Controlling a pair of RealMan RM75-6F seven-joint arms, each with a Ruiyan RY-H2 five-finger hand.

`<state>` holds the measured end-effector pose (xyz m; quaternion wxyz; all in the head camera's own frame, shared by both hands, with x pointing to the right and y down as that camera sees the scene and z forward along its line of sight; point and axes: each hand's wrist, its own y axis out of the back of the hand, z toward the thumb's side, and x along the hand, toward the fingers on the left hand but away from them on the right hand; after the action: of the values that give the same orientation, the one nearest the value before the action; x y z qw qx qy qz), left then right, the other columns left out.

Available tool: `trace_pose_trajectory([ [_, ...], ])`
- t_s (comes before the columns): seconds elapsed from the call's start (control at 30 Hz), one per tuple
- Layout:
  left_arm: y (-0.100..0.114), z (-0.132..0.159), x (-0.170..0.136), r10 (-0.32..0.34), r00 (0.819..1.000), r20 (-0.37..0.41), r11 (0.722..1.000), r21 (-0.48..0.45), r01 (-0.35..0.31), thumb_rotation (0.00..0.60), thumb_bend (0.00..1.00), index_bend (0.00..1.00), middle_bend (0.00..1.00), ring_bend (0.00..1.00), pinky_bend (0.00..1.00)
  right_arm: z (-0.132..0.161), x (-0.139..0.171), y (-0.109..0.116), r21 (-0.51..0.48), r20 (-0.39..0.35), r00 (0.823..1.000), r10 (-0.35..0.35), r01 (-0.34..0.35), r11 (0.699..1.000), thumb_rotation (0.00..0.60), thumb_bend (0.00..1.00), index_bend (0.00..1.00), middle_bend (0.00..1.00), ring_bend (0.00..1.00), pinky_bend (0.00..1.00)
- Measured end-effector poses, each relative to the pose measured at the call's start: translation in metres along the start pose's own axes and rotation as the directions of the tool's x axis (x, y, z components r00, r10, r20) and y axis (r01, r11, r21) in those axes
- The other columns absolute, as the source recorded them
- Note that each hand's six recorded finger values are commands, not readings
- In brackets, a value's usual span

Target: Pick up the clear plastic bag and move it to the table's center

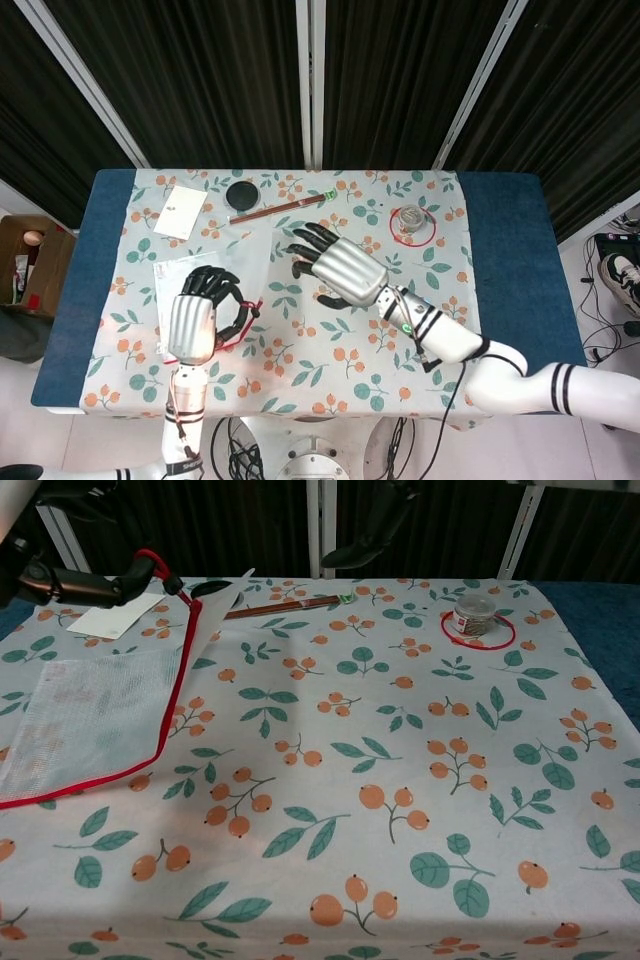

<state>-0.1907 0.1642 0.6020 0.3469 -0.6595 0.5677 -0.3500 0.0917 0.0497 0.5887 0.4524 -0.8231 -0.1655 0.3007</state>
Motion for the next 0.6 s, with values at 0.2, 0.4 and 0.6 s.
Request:
trace_pose_trajectory([
  [0.2, 0.005, -0.005, -0.002, 0.014, 1.0, -0.026, 1.0, -0.001, -0.014, 0.6, 0.35, 0.68, 0.45, 0.33, 0.31, 0.013, -0.039, -0.023, -0.038, -0.01, 1.0, 0.009, -0.01, 0.999, 0.6, 0.18, 0.39, 0.16, 0.0, 0.02],
  [0.4, 0.01, -0.007, -0.004, 0.038, 0.999, -0.038, 0.999, 0.002, -0.038, 0.6, 0.36, 0.7, 0.49, 0.38, 0.43, 0.03, -0.063, -0.034, -0.085, -0.041, 0.999, 0.018, -0.021, 0.996, 0.6, 0.18, 0.39, 0.13, 0.0, 0.02],
  [0.6, 0.013, -0.009, -0.005, 0.042, 0.998, -0.044, 0.999, 0.003, -0.042, 0.6, 0.36, 0.7, 0.5, 0.38, 0.44, 0.042, -0.076, -0.038, -0.101, -0.072, 0.997, 0.016, -0.023, 0.995, 0.6, 0.19, 0.39, 0.13, 0.0, 0.02],
])
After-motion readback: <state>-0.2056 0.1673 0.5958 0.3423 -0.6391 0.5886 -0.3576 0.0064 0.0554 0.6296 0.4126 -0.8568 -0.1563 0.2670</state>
